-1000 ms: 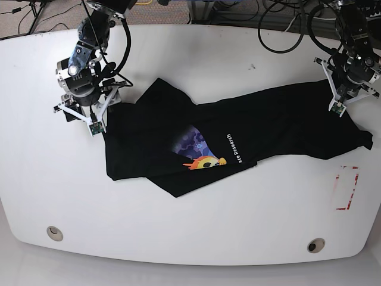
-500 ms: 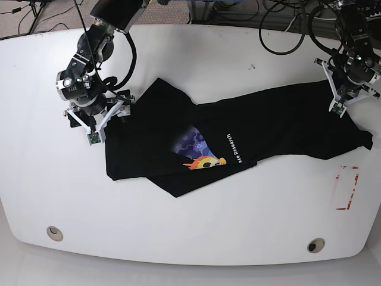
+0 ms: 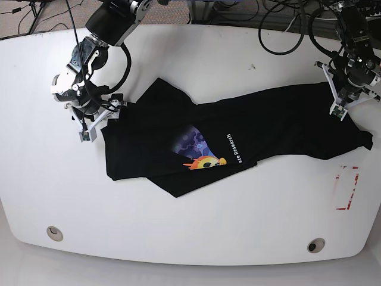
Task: Layout the t-shirt on the table in an organized manner, then fold the t-shirt properly
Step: 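Drag the shirt edge with both grippers away from the printed graphic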
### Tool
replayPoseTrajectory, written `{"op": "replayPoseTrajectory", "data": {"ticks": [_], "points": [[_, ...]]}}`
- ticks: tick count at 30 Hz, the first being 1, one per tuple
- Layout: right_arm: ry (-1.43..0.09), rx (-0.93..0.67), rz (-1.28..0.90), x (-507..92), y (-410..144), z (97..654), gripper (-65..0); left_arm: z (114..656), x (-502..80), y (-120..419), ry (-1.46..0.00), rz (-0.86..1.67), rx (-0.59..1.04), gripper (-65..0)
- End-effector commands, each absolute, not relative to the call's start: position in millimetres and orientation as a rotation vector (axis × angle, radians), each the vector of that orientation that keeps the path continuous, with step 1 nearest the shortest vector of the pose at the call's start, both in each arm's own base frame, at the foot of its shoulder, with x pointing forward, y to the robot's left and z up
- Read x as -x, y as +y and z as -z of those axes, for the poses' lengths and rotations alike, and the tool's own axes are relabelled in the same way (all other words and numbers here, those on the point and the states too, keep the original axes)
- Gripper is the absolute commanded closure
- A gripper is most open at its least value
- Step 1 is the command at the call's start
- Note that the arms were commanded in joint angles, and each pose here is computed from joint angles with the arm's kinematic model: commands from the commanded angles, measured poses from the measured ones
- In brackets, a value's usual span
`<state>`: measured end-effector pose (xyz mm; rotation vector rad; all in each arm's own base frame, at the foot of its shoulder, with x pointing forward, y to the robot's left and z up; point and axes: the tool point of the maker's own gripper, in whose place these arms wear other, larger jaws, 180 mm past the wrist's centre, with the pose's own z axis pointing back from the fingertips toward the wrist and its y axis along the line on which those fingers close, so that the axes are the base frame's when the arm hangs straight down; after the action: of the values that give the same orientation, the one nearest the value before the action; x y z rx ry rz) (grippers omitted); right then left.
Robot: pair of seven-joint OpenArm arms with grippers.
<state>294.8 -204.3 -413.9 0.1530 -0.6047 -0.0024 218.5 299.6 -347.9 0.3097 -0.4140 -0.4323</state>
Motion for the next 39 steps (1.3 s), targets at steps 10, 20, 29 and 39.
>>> {"op": "replayPoseTrajectory", "data": {"ticks": [10,20,29,39], "points": [[-0.669,-0.157,-0.001,-303.7,-198.1,397.3,-2.7,323.1,-243.3,304.6,-0.495,0.44,-0.355,0.0],[-0.683,0.039,-0.061,-273.0,-222.8,346.3,0.0,308.1,-257.7,308.5,-0.545,0.419,-0.375,0.0],[-0.546,0.062,-0.034,-226.8,-235.7,356.2,0.0,305.8,-253.3,312.7,-0.529,0.408,-0.391,0.0],[-0.471,0.01,0.007,-179.8,-240.3,376.5,0.0,329.8,-204.2,331.7,-0.319,0.42,-0.422,0.0]]}}
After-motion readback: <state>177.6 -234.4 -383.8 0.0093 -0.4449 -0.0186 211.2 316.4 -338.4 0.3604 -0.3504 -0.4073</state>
